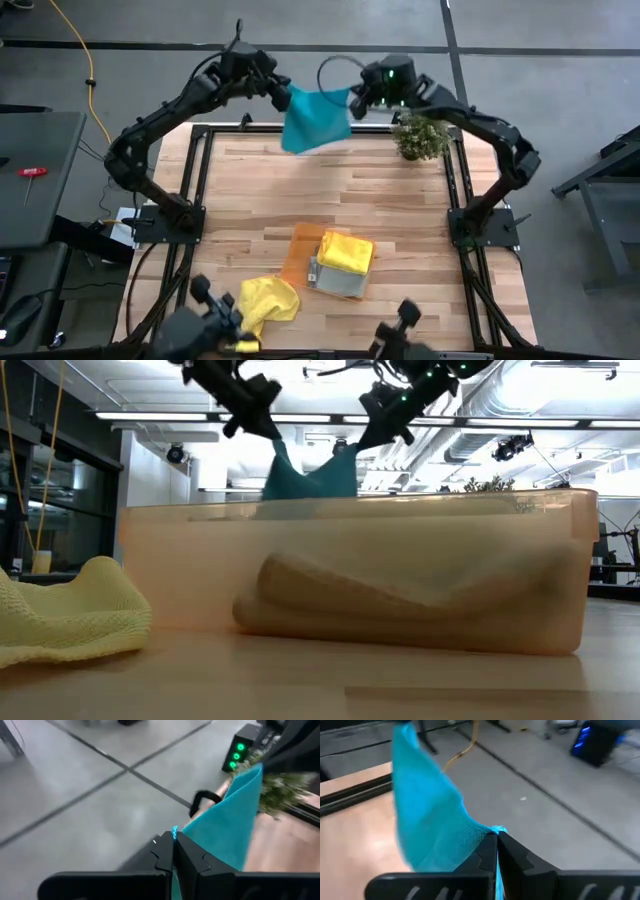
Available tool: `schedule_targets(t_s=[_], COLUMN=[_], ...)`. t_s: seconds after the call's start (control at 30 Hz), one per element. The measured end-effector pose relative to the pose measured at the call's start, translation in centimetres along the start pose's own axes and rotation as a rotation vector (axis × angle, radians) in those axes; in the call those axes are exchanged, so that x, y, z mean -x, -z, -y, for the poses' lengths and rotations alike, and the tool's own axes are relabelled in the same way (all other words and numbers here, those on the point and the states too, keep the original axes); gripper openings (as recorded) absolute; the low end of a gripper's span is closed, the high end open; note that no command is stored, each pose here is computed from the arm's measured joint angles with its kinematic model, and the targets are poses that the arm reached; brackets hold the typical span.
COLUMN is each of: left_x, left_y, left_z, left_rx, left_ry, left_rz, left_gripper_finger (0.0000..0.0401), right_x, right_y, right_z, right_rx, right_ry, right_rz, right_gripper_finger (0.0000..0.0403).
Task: Fold microfiber towels
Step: Fold the blue towel
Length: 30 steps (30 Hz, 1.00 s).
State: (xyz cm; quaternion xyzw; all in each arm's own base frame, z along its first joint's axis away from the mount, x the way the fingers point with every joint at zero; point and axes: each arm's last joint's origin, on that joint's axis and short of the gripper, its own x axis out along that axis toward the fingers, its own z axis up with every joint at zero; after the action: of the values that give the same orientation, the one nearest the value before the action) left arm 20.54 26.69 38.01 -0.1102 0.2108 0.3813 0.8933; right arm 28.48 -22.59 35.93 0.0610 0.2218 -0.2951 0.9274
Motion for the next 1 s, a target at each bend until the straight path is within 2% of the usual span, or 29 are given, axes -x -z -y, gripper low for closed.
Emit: schedule_targets(t_s=[0.13,0.27,0.4,0.47,0.73,1.0], left_x=[-1.8,-1.9,-1.0,-0.7,-1.8,-3.6], left_y=[-0.3,-1.8,-2.8,-2.4,1.4,7.1], left_z=[-3.0,-5.7,-6.6,-6.5,-3.3,1.9], left_rx=[-0.025,-0.096,-0.168,-0.188,-0.191,-0.129], left_ry=[-0.049,-0.112,-0.144,-0.136,0.006,0.137], left_rz=[0.042,0.049,0.063,0.025,-0.297,-0.588], left_gripper_finger=[0.0,0.0,0.0,0.0,0.0,0.0], right_x=[0.0,0.7,1.1,1.1,-1.6,-3.8], right_y=[-2.7,-5.1,-6.3,-6.2,-1.5,4.3], right_z=[2.9,4.7,5.1,4.8,1.8,-3.6], right_rx=[0.036,0.083,0.103,0.114,0.111,0.098], right_ry=[0.084,0.132,0.141,0.13,0.02,-0.135], right_rz=[0.009,0.018,0.012,-0.004,-0.233,-0.439], right_gripper_finger=[0.0,0.0,0.0,0.0,0.0,0.0])
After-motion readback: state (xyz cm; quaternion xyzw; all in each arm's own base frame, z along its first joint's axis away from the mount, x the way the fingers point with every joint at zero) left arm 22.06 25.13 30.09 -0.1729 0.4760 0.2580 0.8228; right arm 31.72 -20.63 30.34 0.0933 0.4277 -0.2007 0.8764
